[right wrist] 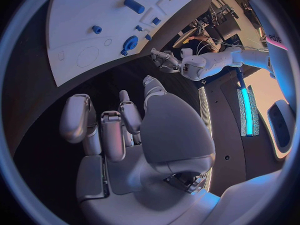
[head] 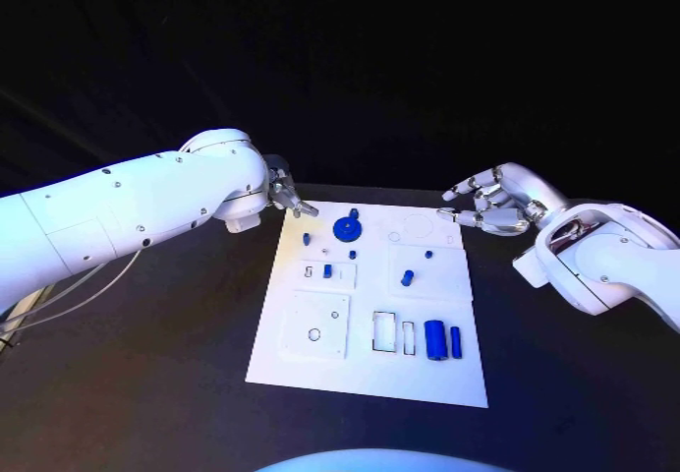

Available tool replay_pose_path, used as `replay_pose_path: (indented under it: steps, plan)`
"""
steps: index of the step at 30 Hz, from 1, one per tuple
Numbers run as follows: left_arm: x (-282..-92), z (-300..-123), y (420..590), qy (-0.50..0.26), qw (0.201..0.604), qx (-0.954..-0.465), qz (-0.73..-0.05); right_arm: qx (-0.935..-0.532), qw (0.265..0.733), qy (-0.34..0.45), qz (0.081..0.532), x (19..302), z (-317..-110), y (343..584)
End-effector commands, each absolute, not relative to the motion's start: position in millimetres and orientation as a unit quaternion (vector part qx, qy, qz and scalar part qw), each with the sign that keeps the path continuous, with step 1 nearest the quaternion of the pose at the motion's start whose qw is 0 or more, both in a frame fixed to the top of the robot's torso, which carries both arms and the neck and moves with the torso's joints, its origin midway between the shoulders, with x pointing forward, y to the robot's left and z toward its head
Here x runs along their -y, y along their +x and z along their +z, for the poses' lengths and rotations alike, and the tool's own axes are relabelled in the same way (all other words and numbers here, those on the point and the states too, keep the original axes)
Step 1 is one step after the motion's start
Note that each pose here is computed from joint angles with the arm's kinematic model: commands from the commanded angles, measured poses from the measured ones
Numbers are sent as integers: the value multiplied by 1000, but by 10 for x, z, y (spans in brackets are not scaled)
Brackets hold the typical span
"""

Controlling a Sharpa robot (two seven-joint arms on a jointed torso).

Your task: Assemble the parts on the task board

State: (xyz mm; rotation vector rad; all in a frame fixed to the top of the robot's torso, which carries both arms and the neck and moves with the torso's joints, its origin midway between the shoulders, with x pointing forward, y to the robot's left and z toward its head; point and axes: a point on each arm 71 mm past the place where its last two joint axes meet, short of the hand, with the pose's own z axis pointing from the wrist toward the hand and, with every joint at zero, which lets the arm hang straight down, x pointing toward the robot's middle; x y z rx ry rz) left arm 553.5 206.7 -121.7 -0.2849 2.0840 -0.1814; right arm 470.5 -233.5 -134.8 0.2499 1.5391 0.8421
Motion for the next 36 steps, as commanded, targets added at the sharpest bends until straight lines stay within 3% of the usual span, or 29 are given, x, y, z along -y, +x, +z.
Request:
replay_pose_path:
  steps: [1, 19, 36]
  plan:
    - [-2072, -1247, 5572, -103, 484, -867, -59, -674, 631, 104, 371, 2317, -1349, 4697]
    - [-2056, -1509, 5643, -102, 450, -886, -48, -673, 630, 102, 374, 2296, -1347, 4695]
    - [-1975, -1552, 5603, -98, 438, -891, -61, -673, 630, 102, 374, 2294, -1348, 4698]
